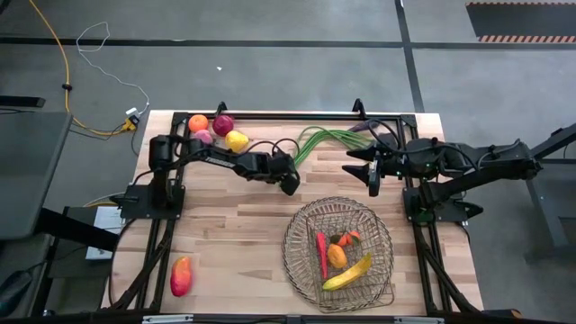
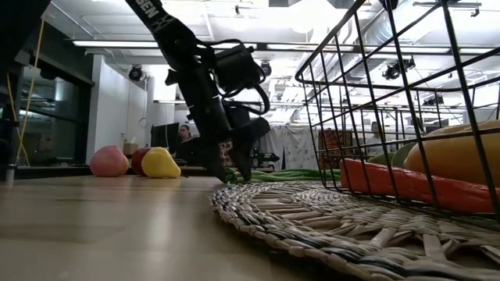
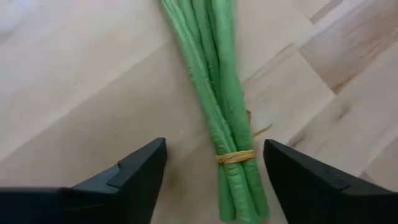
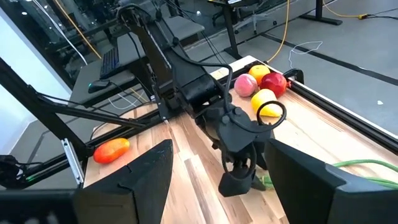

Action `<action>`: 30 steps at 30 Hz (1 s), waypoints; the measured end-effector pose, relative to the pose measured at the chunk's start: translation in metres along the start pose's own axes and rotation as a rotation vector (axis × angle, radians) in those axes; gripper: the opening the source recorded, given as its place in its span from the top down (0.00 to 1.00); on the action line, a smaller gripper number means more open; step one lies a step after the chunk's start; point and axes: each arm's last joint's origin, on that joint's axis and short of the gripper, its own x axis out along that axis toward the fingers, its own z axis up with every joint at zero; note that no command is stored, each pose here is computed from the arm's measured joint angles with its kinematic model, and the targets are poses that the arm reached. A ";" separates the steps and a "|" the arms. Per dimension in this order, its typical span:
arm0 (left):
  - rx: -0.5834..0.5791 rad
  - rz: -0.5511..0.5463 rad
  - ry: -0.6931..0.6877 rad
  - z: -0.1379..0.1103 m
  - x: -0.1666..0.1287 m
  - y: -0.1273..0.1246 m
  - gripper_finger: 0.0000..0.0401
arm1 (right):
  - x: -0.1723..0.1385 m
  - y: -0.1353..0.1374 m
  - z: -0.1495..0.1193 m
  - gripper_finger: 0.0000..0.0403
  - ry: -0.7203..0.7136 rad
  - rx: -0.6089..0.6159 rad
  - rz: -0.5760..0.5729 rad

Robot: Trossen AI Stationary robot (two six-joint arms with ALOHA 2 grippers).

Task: Build produce basket
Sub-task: Put the beans into the wire basket

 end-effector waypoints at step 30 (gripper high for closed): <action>0.324 -0.282 -0.164 0.039 -0.215 0.029 0.94 | 0.008 0.008 0.012 0.39 -0.126 -0.018 0.047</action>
